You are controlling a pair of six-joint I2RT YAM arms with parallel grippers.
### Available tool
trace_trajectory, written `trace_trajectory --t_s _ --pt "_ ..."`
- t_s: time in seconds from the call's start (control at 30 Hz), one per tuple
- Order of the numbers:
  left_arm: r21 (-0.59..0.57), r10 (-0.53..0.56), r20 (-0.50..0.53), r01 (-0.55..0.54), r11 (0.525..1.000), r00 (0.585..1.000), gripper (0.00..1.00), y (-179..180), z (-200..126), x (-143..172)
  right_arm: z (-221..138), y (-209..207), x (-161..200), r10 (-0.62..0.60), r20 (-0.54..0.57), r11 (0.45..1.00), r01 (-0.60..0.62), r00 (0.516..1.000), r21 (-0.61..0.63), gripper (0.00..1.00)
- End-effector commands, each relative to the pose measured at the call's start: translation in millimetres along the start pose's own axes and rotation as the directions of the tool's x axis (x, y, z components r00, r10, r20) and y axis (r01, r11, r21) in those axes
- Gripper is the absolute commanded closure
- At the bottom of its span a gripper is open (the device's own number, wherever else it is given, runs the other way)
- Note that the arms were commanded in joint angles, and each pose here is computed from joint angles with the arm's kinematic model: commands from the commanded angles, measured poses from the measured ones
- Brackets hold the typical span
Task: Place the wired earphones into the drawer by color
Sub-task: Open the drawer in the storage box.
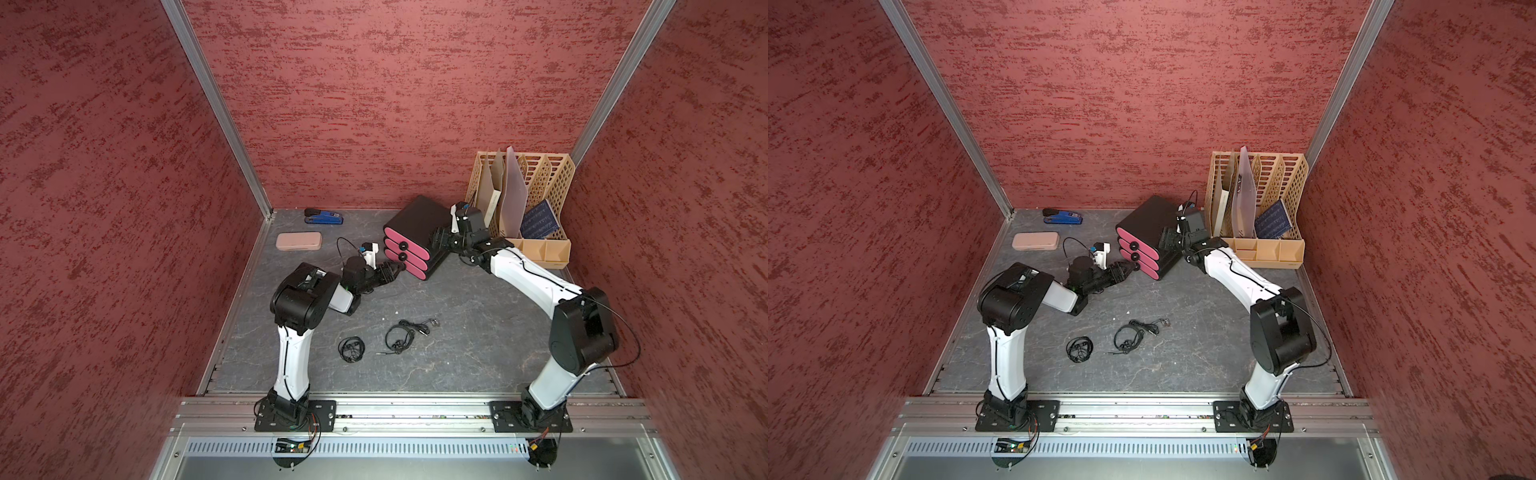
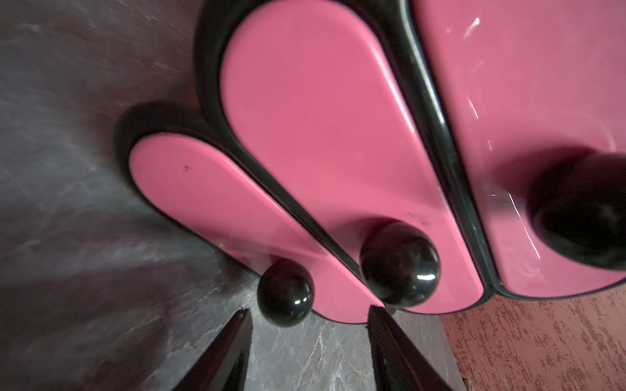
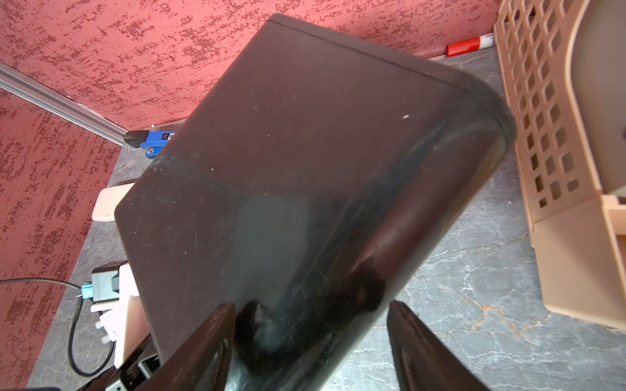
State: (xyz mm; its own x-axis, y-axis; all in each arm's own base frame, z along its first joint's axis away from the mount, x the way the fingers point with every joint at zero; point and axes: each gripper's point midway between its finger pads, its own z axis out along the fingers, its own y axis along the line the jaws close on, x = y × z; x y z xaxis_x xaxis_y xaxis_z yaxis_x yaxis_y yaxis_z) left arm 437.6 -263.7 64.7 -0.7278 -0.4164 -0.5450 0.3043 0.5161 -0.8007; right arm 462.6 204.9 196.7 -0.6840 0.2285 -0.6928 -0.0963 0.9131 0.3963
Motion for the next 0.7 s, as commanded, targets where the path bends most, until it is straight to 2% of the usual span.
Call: trace_trajectory --t_s 0.0,0.2,0.57,0.67 --pt "-0.029 -0.012 -0.049 0.010 1.000 0.999 0.42 12.3 6.5 8.9 4.2 -12.1 29.1 -0.007 -0.094 0.999 0.010 0.996 0.038 0.25" --pt "-0.062 -0.005 -0.074 0.000 0.998 0.997 0.43 17.8 13.3 11.8 4.5 -11.8 28.2 -0.005 -0.092 0.999 0.008 0.996 0.037 0.25" --pt "-0.050 0.012 -0.110 -0.017 0.999 0.994 0.53 13.6 31.1 15.5 4.7 -12.2 28.7 -0.008 -0.094 0.999 0.012 0.996 0.040 0.26" --pt "-0.046 0.011 -0.109 -0.017 0.999 0.994 0.59 12.9 31.7 15.2 5.2 -12.8 28.9 -0.007 -0.094 0.999 0.011 0.996 0.041 0.26"
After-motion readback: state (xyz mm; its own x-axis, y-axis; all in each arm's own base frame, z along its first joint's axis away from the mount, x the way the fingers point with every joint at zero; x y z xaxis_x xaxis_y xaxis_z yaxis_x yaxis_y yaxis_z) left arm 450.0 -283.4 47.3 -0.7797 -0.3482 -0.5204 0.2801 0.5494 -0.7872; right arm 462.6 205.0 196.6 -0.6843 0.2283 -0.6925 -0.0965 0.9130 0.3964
